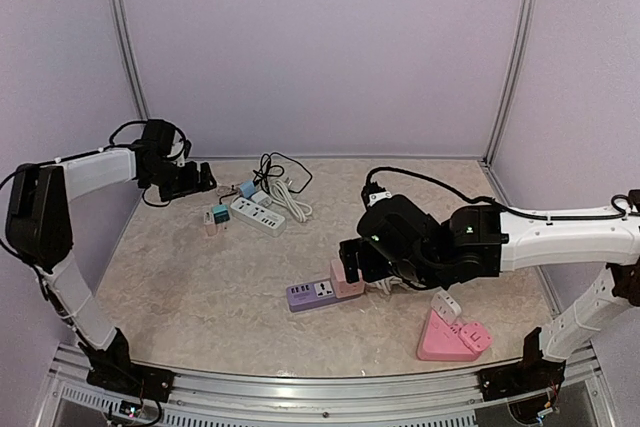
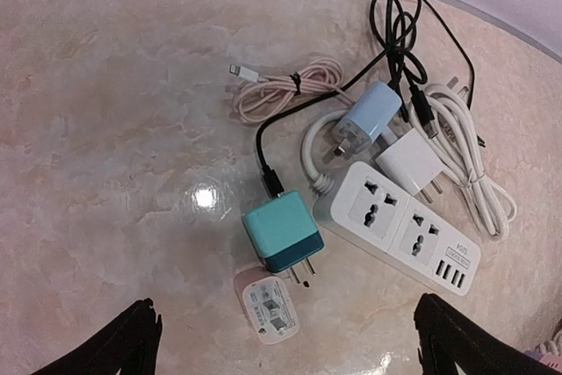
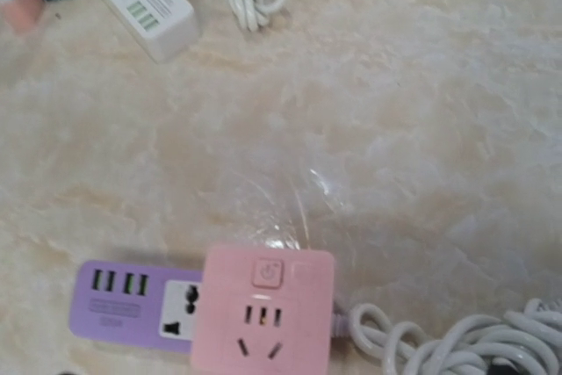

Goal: Insert the plug
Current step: Pick up the plug from the center of the board.

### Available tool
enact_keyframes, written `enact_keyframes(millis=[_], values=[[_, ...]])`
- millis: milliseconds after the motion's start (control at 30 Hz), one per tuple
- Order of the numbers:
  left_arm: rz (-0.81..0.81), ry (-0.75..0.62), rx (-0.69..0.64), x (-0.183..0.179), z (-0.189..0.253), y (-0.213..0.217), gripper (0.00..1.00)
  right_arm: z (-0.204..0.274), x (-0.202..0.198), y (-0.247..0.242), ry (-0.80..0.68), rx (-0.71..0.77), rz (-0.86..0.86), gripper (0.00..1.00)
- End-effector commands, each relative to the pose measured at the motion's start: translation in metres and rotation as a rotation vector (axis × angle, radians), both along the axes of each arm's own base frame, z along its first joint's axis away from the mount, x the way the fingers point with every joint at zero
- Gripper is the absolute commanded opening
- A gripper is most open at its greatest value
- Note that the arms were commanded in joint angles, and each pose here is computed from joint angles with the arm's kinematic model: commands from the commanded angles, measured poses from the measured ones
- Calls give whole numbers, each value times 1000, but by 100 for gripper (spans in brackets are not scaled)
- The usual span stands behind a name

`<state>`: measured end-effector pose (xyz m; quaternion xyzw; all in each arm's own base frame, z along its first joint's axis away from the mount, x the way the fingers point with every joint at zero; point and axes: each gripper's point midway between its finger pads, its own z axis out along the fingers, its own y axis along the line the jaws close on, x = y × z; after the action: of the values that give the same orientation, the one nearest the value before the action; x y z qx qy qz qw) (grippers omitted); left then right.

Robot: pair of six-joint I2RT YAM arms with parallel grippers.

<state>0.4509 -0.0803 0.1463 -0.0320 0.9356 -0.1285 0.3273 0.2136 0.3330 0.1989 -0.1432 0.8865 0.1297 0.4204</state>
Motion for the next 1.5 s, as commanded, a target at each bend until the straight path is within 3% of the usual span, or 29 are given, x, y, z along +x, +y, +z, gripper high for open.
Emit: enact_keyframes(millis=[0, 167, 367, 533, 833, 900, 967, 1033, 1200, 1300, 1400, 1467], values=[[72, 61, -32, 10, -36, -9, 99, 2, 1, -1, -2, -22, -13, 100], [56, 131, 78, 8, -75, -24, 91, -1, 2, -3, -1, -22, -21, 100], [83, 172, 172, 4, -99, -23, 57, -6, 0, -5, 14, -24, -27, 100], [108, 179, 211, -1, -104, -13, 40, -7, 0, -7, 12, -12, -31, 100], [65, 223, 218, -17, -112, -14, 31, -6, -1, -7, 11, -8, -28, 100], [59, 238, 225, -20, -115, -13, 21, -6, -1, -8, 11, -7, -31, 100], [56, 254, 223, -23, -117, -13, 2, -4, -1, -8, 9, -1, -30, 100], [54, 265, 197, -26, -116, -12, 0, -2, -1, -7, 8, 6, -28, 100], [-77, 139, 104, -30, -45, -31, 0, 21, -3, -4, -31, 39, 30, 100], [-300, -17, -24, -46, 48, -67, 0, 58, -9, 21, -83, 182, 197, 100], [-570, -109, -158, -89, 139, -109, 0, 128, -27, 54, -252, 377, 440, 100], [-699, -180, -198, -118, 190, -128, 0, 166, -30, 61, -402, 397, 508, 100]])
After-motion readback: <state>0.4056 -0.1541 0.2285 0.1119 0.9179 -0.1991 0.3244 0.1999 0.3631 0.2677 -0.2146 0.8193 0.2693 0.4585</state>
